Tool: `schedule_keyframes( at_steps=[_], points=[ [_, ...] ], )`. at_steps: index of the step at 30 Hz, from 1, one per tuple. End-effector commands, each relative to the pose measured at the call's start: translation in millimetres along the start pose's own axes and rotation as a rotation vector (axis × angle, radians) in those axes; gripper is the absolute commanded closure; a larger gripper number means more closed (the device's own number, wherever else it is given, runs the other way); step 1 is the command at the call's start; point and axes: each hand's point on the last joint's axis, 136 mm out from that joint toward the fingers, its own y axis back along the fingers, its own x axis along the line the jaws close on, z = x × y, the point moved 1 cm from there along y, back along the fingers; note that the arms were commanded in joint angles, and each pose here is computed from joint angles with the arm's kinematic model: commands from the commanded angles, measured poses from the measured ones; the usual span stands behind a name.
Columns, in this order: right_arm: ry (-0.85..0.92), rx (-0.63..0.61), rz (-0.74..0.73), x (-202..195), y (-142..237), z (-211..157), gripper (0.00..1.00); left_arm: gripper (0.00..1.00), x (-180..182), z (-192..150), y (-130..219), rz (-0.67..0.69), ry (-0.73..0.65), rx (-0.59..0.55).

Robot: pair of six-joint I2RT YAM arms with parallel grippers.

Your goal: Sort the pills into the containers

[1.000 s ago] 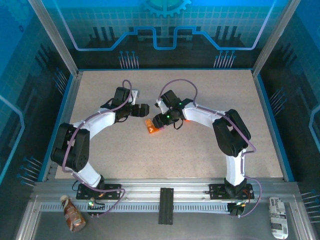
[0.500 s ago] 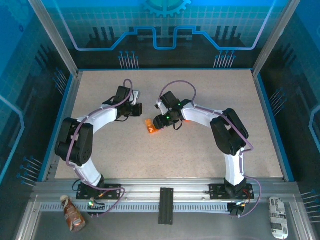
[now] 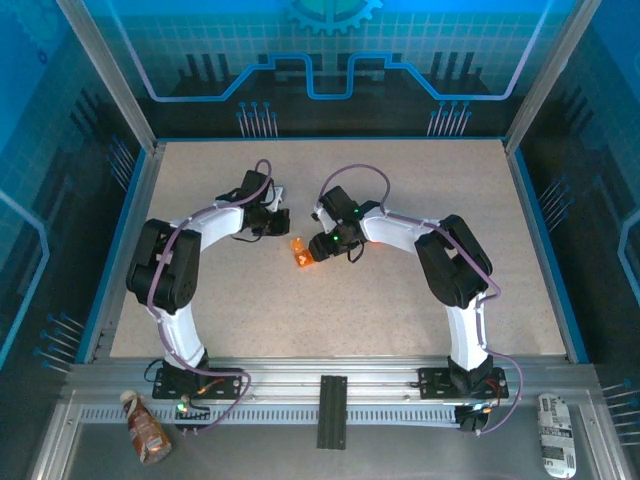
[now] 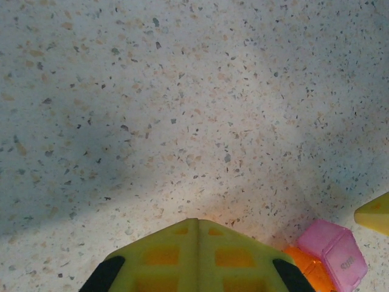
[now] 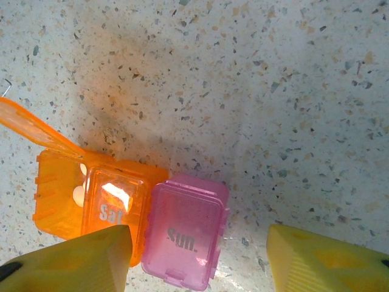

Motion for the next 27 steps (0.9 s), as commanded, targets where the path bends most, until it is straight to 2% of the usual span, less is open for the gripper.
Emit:
schedule_keyframes(
  at_steps=[1,11,27],
  points=[
    [-0.017,0.054,-0.039,-7,-11,-15,0.39,1.0,-4,-4,-4,-0.035,0.036,0.044],
    [-0.03,0.065,-0.049,-10,-15,-20,0.4,1.0,-14,-18,-11,-0.071,0.034,0.091],
    [-0.038,0.087,-0.059,-13,-21,-25,0.4,0.99,-52,-24,12,-0.169,0.001,0.062]
  ],
)
